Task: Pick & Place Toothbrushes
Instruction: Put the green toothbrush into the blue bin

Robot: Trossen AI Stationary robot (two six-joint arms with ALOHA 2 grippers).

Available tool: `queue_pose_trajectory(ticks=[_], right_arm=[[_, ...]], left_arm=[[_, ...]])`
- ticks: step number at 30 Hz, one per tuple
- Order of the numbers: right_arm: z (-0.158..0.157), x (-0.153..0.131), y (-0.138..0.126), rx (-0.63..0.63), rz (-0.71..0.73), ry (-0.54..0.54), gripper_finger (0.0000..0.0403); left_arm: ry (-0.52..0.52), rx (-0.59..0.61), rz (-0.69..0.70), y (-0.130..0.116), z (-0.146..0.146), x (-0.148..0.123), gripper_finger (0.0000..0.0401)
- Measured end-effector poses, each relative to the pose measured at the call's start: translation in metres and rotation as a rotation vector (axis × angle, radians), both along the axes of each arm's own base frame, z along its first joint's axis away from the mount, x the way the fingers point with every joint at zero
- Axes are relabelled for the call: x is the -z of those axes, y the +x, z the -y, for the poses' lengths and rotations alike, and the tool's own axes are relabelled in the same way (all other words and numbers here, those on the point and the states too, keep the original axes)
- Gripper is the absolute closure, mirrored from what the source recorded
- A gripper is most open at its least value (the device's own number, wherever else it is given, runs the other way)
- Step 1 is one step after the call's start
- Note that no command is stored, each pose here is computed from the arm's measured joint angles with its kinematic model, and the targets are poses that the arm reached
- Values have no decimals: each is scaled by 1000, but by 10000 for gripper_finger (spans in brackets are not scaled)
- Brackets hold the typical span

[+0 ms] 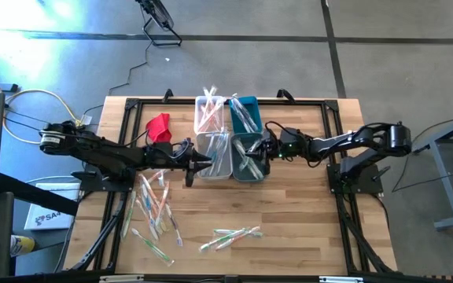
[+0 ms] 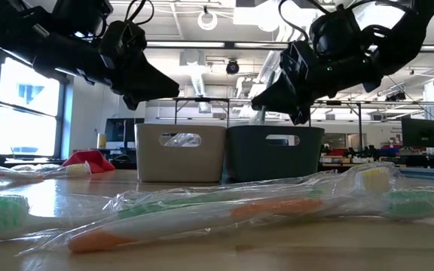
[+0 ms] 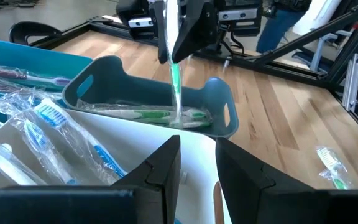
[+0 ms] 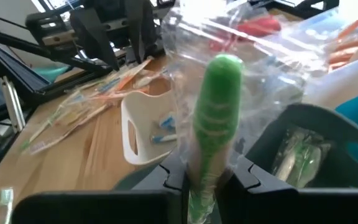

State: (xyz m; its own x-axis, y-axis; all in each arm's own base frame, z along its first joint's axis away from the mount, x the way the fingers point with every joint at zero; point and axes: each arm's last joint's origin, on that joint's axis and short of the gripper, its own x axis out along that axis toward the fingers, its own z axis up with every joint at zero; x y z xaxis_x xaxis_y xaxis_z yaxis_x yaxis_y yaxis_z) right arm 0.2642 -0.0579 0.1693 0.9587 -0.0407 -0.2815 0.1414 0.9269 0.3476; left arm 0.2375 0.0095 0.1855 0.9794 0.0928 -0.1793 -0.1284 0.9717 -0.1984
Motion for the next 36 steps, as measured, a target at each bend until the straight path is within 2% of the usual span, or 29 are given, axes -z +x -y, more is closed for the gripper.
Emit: queue_pose_trajectory(ticks=[5, 9, 16, 21, 24, 29, 34, 36], right_arm=[[0, 2, 1, -25, -2, 31, 355], [0, 3, 1, -40, -6, 15, 343], [3, 9, -2, 88, -90, -49, 287], [8, 8, -3, 213, -109, -191, 236], [10, 6, -2, 242, -108, -286, 219], [10, 3, -1, 215, -82, -335, 216], [4, 6, -1, 14, -77, -294, 223], [2, 6, -1, -10, -76, -290, 224]], left_arm=[[0, 0, -2, 0, 0, 0, 301], [0, 0, -2, 0, 0, 0, 301], [-1, 0, -2, 0, 0, 0, 301], [-1, 0, -2, 0, 0, 0, 301], [-2, 0, -2, 0, 0, 0, 301], [-2, 0, -2, 0, 0, 0, 301], [-2, 0, -3, 0, 0, 0, 301], [-2, 0, -2, 0, 0, 0, 301]])
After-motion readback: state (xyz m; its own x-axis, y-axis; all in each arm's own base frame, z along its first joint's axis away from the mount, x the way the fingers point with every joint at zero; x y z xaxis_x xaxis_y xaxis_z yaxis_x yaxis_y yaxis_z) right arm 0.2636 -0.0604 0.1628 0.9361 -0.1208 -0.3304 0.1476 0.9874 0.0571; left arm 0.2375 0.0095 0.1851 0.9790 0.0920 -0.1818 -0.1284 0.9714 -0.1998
